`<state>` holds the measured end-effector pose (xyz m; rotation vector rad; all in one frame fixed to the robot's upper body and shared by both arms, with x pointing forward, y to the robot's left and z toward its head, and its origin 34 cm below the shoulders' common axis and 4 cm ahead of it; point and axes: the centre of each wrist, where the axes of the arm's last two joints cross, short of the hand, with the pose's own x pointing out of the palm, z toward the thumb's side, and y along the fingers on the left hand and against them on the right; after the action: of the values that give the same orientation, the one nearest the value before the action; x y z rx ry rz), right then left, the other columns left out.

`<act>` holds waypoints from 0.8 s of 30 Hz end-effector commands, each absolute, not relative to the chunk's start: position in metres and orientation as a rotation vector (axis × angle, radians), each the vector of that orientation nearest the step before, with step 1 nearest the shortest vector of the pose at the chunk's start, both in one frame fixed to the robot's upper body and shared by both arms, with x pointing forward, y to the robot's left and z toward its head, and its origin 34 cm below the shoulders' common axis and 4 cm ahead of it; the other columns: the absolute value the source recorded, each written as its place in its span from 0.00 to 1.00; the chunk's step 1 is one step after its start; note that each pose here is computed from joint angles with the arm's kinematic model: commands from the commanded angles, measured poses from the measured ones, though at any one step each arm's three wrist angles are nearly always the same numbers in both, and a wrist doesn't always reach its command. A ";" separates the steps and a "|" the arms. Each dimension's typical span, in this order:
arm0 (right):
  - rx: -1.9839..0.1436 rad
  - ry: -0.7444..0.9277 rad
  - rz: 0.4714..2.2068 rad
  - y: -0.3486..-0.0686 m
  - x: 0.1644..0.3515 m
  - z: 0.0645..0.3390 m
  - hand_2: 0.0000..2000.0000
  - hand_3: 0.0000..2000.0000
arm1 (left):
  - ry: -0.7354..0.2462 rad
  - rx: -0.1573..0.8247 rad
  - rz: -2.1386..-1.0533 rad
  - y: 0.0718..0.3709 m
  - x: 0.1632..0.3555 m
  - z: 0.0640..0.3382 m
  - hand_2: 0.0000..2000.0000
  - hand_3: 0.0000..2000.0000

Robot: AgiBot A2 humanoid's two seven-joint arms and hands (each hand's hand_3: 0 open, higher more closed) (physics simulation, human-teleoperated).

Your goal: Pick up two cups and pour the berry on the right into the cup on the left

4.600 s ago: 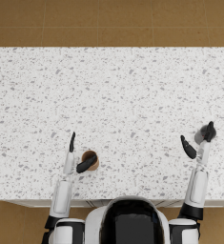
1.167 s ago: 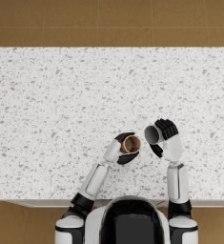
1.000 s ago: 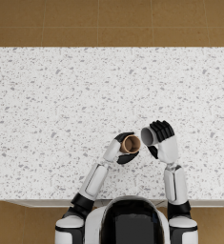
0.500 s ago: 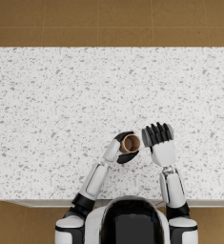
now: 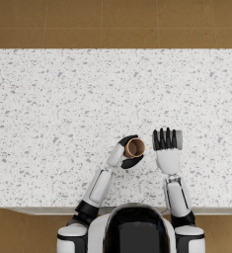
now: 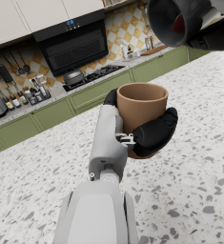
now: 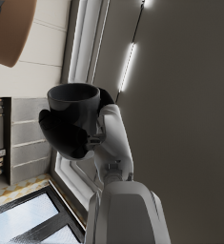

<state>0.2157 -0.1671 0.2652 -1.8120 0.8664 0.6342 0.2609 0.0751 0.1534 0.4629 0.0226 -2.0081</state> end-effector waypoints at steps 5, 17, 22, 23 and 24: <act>-1.865 0.974 0.488 -0.168 0.216 0.266 1.00 0.64 | 0.009 0.464 -2.011 0.070 0.265 0.157 1.00 0.64; -1.924 1.011 0.382 -0.157 0.214 0.266 1.00 0.64 | 0.026 0.439 -2.002 0.073 0.263 0.151 1.00 0.64; -1.925 1.009 0.383 -0.156 0.214 0.266 1.00 0.64 | 0.025 0.438 -2.002 0.074 0.263 0.151 1.00 0.64; -1.925 1.009 0.383 -0.156 0.214 0.266 1.00 0.64 | 0.025 0.438 -2.002 0.074 0.263 0.151 1.00 0.64; -1.925 1.008 0.383 -0.156 0.214 0.266 1.00 0.64 | 0.025 0.438 -2.002 0.074 0.263 0.151 1.00 0.64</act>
<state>0.2136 -0.1557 0.2663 -1.9255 1.0084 0.3835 0.2630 0.0735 0.1507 0.4382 0.0255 -2.0016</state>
